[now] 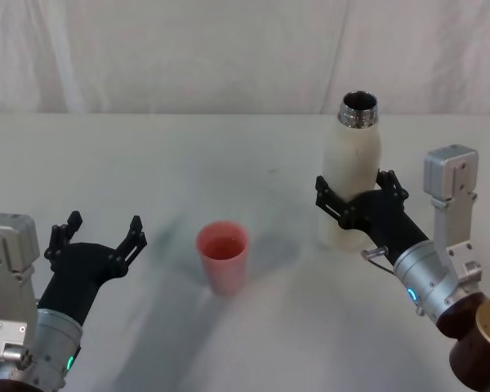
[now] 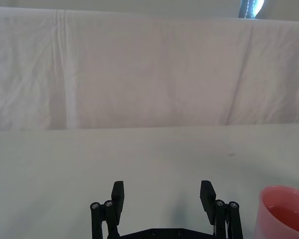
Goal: Grasp the thermos with one hand and pour water into the cup lid.
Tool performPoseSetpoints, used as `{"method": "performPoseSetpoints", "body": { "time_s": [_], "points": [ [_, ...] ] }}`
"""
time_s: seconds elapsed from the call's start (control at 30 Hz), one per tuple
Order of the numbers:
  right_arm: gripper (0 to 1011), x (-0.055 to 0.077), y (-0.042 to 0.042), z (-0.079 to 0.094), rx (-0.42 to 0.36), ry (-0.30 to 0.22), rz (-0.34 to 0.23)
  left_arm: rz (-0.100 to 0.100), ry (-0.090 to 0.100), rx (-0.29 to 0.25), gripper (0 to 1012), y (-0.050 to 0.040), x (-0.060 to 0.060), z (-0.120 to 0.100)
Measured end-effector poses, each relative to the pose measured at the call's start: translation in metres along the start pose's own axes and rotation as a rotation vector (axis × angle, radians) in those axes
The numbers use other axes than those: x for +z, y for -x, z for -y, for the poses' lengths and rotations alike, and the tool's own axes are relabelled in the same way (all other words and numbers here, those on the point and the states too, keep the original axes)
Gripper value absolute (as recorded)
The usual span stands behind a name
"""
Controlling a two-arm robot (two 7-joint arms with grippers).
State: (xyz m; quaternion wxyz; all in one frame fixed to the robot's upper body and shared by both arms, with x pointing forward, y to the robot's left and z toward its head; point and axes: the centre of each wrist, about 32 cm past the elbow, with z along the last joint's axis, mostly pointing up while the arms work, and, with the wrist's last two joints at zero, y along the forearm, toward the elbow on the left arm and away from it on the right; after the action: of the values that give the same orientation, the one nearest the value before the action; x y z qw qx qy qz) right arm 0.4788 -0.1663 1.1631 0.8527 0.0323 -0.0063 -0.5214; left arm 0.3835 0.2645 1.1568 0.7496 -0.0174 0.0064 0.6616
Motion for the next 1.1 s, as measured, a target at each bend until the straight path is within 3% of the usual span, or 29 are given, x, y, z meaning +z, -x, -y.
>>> {"method": "performPoseSetpoints", "body": {
  "time_s": [0.47, 1.1],
  "points": [
    [968, -0.005, -0.0011, -0.016, 0.0, 0.0, -0.024, 0.0, 0.0, 0.0, 1001, 0.0, 0.0, 0.0],
    [968, -0.013, 0.0004, -0.018, -0.001, -0.005, -0.044, 0.0, 0.0, 0.0, 1001, 0.0, 0.0, 0.0]
  ]
}}
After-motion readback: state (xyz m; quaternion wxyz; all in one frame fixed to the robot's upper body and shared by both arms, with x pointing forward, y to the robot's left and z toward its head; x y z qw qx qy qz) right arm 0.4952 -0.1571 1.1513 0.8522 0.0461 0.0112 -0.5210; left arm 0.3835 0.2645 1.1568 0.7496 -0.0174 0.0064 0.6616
